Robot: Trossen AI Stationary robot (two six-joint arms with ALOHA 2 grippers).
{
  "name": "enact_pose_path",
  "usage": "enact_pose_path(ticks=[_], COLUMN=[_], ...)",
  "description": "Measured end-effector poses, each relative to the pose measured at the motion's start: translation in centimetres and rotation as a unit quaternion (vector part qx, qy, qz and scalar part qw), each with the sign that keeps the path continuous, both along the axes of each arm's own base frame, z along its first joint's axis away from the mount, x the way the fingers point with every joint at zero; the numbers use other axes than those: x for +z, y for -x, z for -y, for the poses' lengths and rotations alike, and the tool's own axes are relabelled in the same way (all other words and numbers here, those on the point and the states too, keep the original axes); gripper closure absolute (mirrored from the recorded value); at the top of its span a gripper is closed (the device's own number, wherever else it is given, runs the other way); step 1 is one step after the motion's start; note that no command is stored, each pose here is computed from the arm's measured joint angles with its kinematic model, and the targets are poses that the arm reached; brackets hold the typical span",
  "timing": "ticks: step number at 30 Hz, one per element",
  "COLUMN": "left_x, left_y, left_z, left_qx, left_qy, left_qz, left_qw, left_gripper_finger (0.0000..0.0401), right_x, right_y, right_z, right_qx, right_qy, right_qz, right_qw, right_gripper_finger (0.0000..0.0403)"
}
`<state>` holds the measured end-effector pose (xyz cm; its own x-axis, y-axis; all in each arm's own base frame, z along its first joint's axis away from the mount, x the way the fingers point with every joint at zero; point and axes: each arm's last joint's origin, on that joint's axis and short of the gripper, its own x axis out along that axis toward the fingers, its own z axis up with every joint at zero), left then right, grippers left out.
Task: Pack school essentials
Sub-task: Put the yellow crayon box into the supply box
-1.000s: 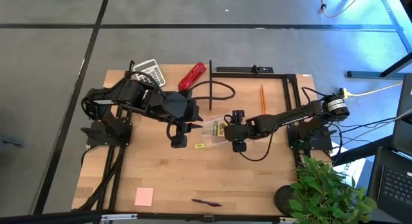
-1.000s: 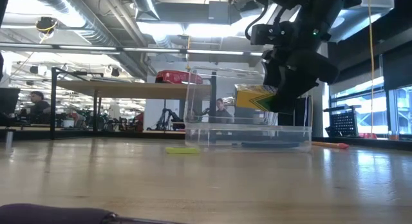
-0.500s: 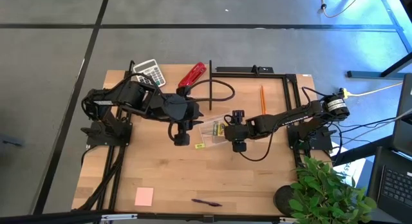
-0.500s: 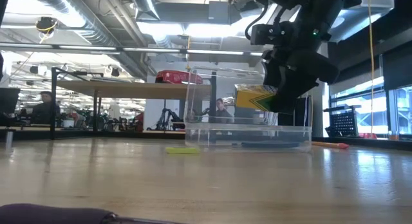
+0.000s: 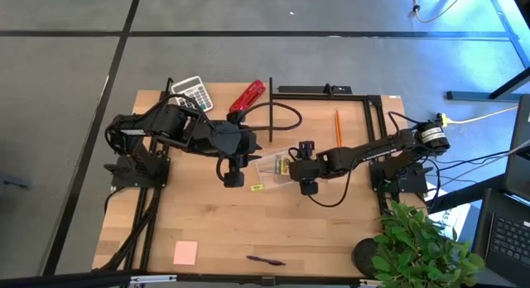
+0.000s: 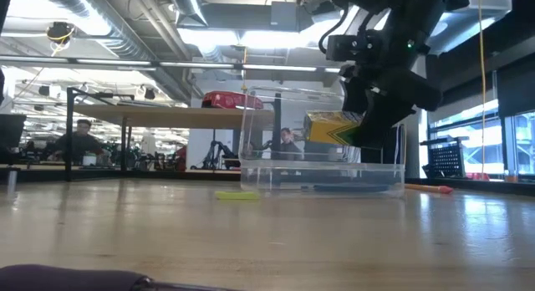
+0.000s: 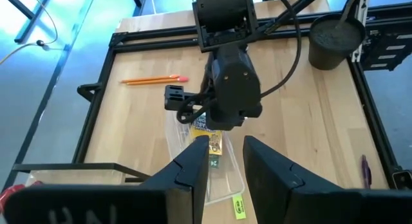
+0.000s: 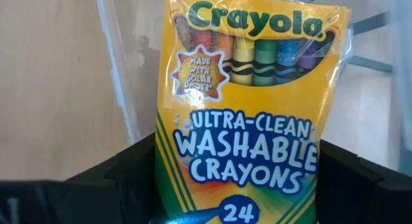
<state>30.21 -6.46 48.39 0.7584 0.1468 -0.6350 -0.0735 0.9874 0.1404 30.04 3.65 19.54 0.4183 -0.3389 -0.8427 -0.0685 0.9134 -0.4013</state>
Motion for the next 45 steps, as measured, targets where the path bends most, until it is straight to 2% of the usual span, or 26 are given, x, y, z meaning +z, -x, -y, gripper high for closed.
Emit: enact_pose_path(ticks=[5, 28, 38, 45], left_x=[0.0, 0.0, 0.01, 0.01], left_y=[0.0, 0.0, 0.01, 0.01], left_z=[0.0, -0.01, -0.01, -0.01], left_qx=[0.0, 0.0, 0.0, 0.0], left_qy=[0.0, 0.0, 0.0, 0.0], left_qz=[0.0, 0.0, 0.0, 0.0], left_qw=[1.0, 1.0, 1.0, 1.0], left_gripper_finger=[0.0312, 0.0312, 0.0312, 0.0312], right_x=[0.06, 0.1, 0.14, 0.27], right_y=[-0.25, -0.46, -0.5, -0.76], right_z=[0.03, 0.66, 0.71, 0.67], right_qx=[0.015, 0.011, 0.02, 0.049], right_qy=[-0.018, -0.027, -0.012, 0.002], right_qz=[0.007, 0.012, 0.011, 0.015], right_qw=[1.0, 1.0, 1.0, 0.999], right_gripper_finger=[0.0092, 0.0091, 0.0039, 0.0034])
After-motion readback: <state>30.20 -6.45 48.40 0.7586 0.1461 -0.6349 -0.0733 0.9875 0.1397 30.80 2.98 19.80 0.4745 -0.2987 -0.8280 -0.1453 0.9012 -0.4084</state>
